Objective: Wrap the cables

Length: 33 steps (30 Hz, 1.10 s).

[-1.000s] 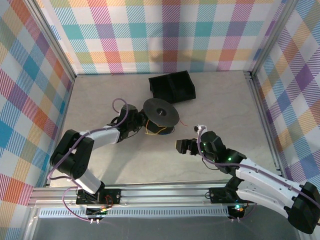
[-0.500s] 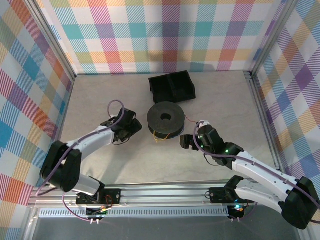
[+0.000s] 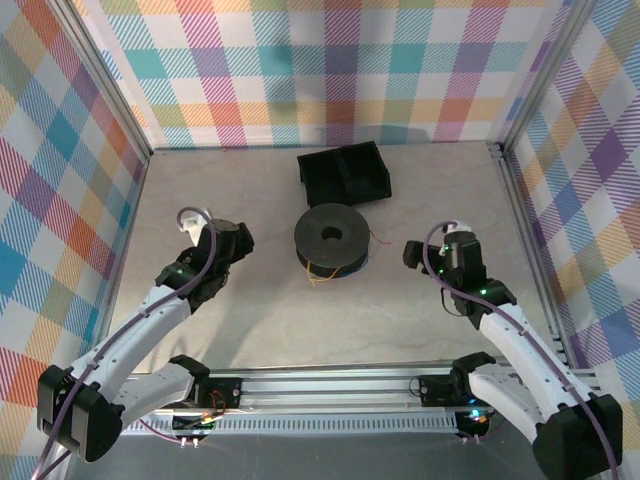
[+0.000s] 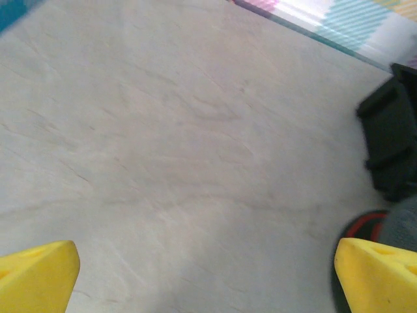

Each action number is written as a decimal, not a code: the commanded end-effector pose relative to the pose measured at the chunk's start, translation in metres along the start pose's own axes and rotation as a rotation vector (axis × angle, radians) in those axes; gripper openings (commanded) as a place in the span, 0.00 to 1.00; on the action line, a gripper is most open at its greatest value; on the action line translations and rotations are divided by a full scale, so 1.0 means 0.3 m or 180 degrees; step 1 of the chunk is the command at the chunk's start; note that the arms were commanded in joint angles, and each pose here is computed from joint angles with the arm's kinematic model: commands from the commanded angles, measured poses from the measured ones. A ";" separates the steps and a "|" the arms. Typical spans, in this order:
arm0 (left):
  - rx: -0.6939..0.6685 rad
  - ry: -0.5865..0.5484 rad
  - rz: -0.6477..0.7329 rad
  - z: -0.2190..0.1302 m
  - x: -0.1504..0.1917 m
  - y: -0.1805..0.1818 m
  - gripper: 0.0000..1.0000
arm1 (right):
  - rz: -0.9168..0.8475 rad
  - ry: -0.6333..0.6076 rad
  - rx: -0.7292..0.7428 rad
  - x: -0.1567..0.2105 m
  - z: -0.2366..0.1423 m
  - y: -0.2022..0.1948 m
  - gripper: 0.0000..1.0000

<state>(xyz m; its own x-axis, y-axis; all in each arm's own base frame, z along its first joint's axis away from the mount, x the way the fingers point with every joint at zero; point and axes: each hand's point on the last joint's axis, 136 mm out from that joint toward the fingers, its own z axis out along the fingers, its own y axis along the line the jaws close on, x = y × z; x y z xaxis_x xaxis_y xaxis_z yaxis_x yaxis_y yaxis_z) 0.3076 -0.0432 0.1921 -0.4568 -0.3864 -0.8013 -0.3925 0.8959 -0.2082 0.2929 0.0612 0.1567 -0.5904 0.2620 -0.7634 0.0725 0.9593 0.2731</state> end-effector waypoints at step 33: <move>0.0156 -0.1057 0.0992 0.383 0.067 0.095 1.00 | -0.0912 -0.1168 -0.0058 -0.069 0.318 -0.153 0.99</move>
<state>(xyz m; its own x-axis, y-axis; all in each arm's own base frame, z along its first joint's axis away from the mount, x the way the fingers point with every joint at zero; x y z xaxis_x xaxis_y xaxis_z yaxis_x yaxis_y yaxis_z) 0.3622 0.0091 0.0713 -0.3921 -0.0216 -0.9197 -0.2710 0.9581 0.0930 0.3749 -0.0018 0.0917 -0.3508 0.0904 -0.9321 0.0728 0.9949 0.0691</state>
